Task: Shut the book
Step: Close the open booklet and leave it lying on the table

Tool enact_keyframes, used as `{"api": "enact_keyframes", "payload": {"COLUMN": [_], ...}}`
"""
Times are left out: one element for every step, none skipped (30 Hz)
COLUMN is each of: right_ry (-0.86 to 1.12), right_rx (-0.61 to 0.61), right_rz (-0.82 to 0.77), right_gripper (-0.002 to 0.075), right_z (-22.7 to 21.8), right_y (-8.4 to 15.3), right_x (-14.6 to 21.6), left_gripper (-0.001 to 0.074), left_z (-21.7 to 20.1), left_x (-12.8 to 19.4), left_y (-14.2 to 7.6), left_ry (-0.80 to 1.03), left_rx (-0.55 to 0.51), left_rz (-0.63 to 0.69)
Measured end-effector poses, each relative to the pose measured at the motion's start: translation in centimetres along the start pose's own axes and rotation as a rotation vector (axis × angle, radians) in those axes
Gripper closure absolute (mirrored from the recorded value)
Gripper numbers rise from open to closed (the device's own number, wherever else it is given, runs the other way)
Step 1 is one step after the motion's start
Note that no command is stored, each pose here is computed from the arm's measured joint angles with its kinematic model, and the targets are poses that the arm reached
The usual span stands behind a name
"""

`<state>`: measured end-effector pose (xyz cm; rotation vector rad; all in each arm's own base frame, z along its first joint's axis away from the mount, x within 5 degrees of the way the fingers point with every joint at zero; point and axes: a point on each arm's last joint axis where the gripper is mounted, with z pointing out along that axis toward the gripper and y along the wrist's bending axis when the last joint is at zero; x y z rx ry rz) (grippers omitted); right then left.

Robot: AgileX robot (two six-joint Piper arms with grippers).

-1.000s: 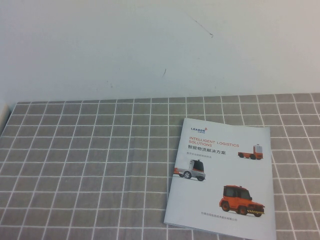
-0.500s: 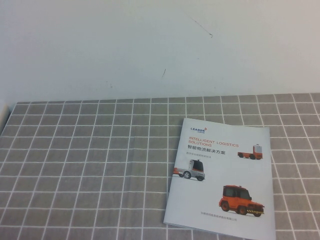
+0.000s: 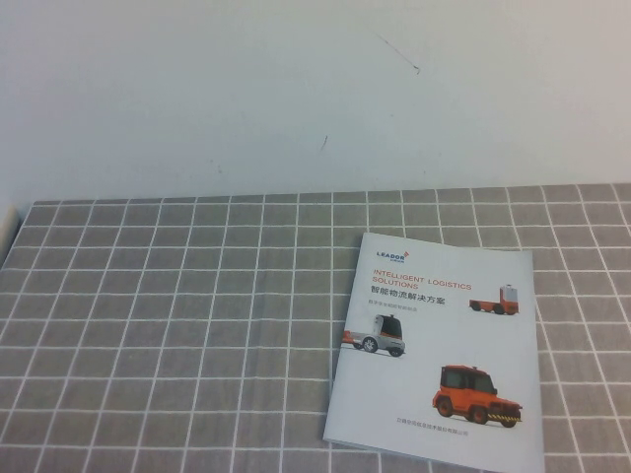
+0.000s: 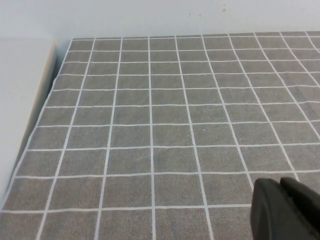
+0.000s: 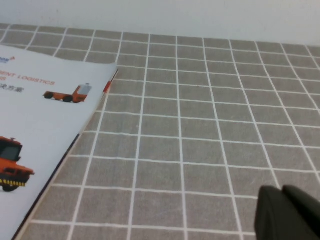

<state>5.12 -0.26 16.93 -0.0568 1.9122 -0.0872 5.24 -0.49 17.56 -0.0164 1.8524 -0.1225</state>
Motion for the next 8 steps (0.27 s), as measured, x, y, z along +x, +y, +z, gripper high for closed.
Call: {"api": "enact_keyframes", "payload": {"right_ry": [-0.002,-0.002,-0.002,-0.002,-0.002,-0.002,-0.002,-0.002], "right_rx": [0.0,0.0,-0.001,-0.001,-0.001,-0.002,-0.002,-0.003], "right_rz": [0.006,0.012,0.019,0.028,0.038,0.047,0.052,0.064], "right_gripper": [0.0729,0.0729,0.0729,0.0729,0.0729,0.0729,0.0729,0.0729], "right_z": [0.0,0.0,0.0,0.0,0.0,0.0,0.0,0.0], "right_y": [0.0,0.0,0.01,0.01,0.01,0.02,0.02,0.02], "right_x": [-0.02,-0.02,-0.02,-0.02,-0.02,-0.02,-0.02,-0.02], "left_gripper": [0.0738,0.0738,0.0738,0.0738,0.0738,0.0738,0.0738,0.0738], "left_z": [0.0,0.0,0.0,0.0,0.0,0.0,0.0,0.0], "left_x": [0.0,0.0,0.0,0.0,0.0,0.0,0.0,0.0], "left_y": [0.0,0.0,0.0,0.0,0.0,0.0,0.0,0.0], "left_ry": [0.0,0.0,0.0,0.0,0.0,0.0,0.0,0.0], "left_rx": [0.0,0.0,0.0,0.0,0.0,0.0,0.0,0.0], "left_rz": [0.0,0.0,0.0,0.0,0.0,0.0,0.0,0.0]}}
